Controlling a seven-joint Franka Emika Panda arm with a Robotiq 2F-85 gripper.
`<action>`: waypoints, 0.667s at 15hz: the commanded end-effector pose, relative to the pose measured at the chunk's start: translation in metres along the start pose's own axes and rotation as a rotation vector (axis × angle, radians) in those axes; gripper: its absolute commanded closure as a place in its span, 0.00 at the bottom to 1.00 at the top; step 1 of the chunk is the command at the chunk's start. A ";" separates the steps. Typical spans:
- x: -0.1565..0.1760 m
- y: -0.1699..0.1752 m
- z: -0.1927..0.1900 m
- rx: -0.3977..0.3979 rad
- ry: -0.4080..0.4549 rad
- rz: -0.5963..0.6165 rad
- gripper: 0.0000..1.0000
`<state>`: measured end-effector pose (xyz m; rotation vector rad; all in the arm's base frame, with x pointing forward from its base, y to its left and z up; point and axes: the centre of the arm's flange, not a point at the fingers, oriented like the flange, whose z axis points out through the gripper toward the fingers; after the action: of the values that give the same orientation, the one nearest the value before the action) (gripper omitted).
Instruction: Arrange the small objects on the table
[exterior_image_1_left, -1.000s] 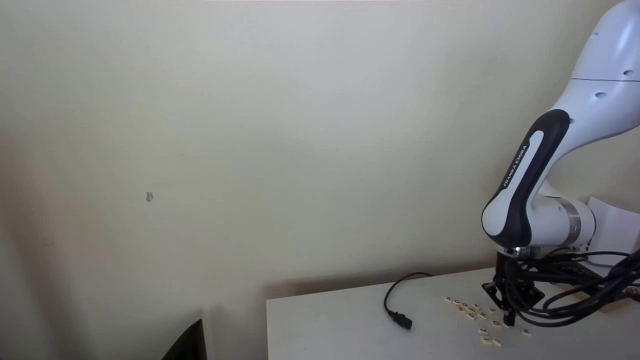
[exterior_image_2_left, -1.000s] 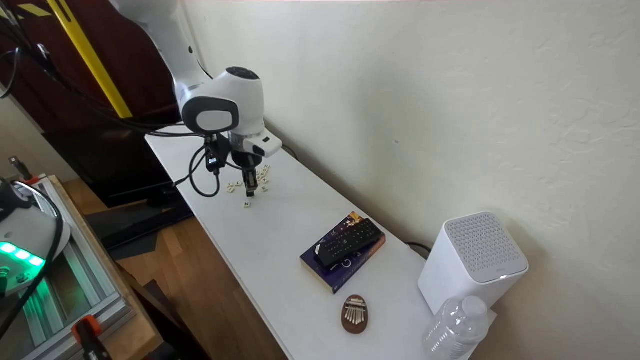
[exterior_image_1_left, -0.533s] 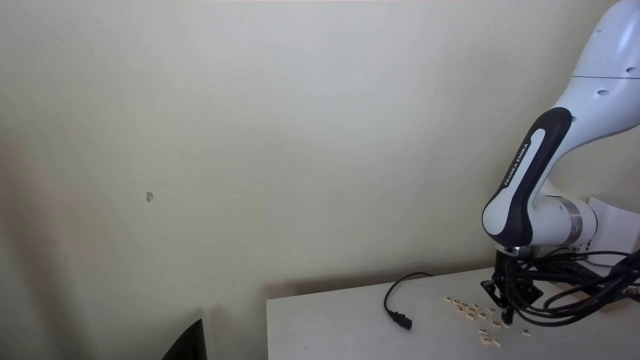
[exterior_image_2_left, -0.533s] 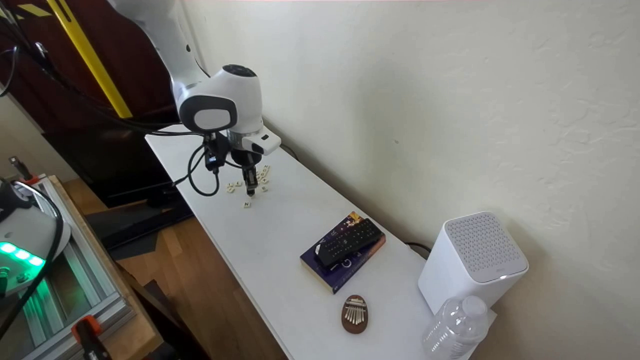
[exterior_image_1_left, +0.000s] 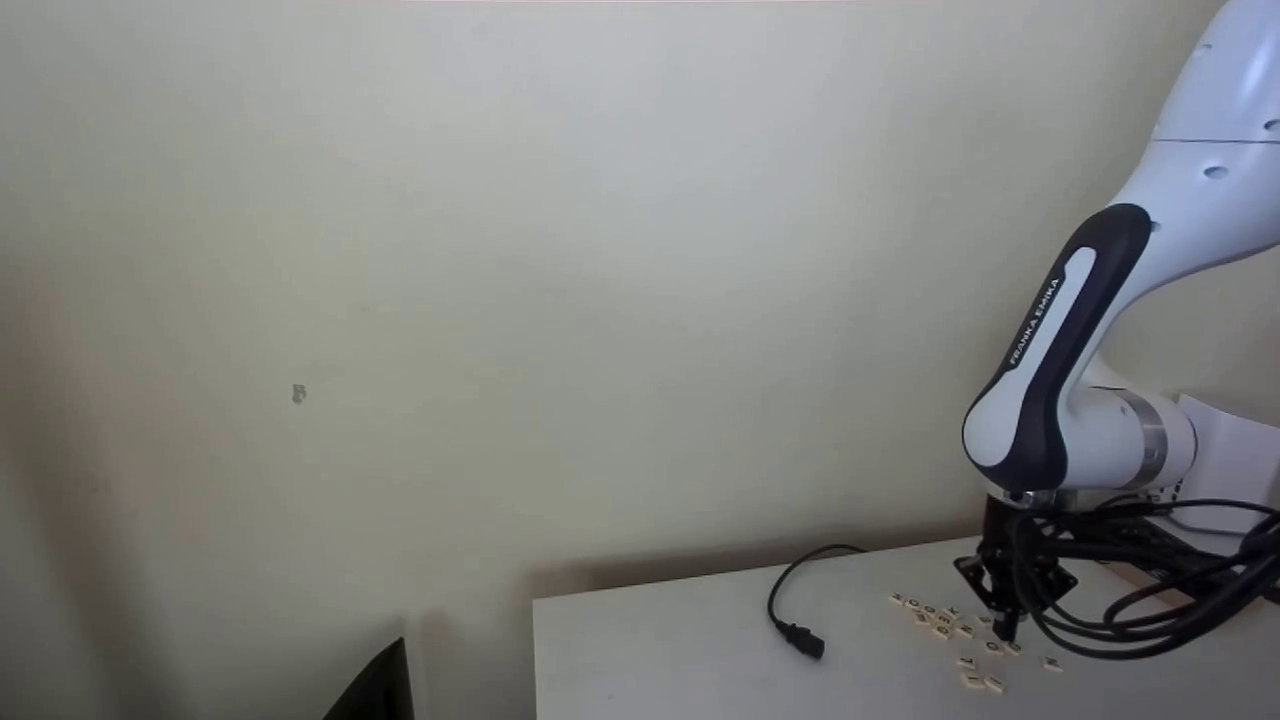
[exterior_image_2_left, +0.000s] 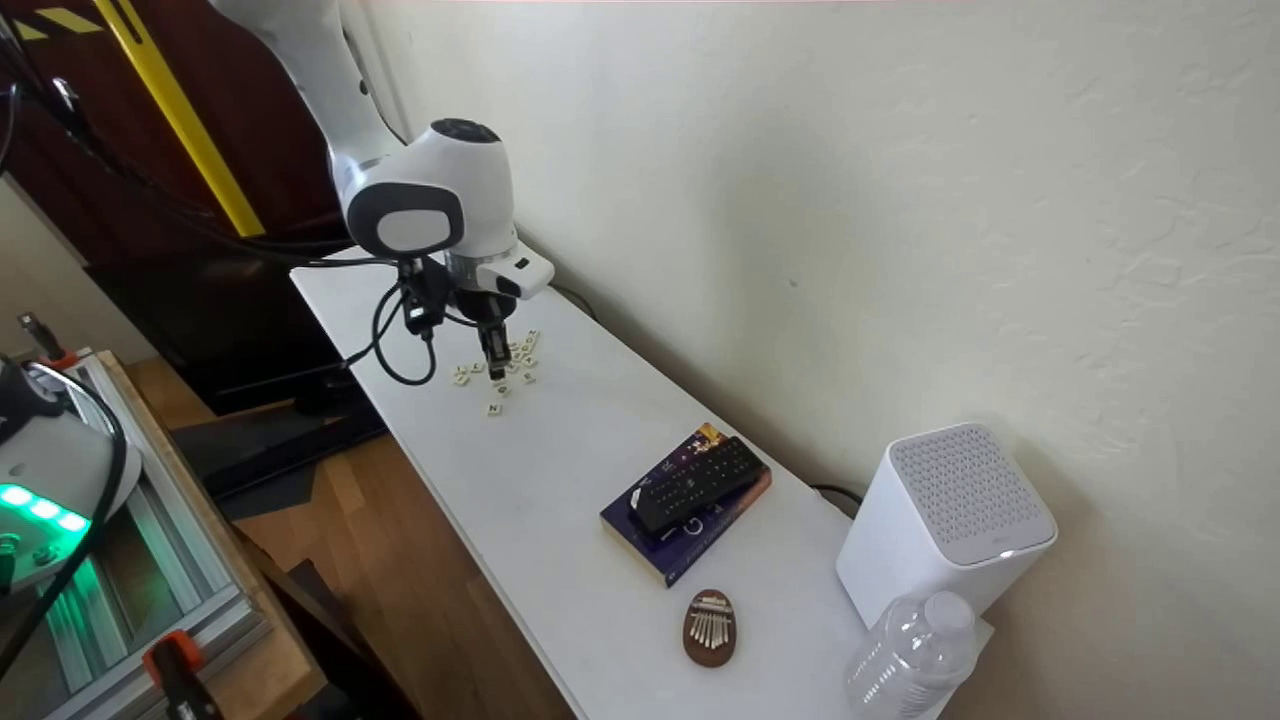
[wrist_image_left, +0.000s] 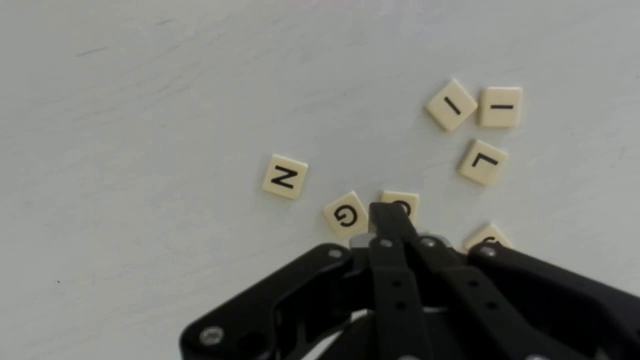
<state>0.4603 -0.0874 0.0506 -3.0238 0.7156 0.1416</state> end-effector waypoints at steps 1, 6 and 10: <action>-0.004 -0.004 -0.001 0.016 0.006 -0.048 1.00; -0.005 -0.013 0.006 -0.001 -0.008 -0.114 1.00; -0.004 -0.016 0.010 -0.019 -0.003 -0.146 1.00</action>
<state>0.4613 -0.0718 0.0466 -3.0508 0.5585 0.1532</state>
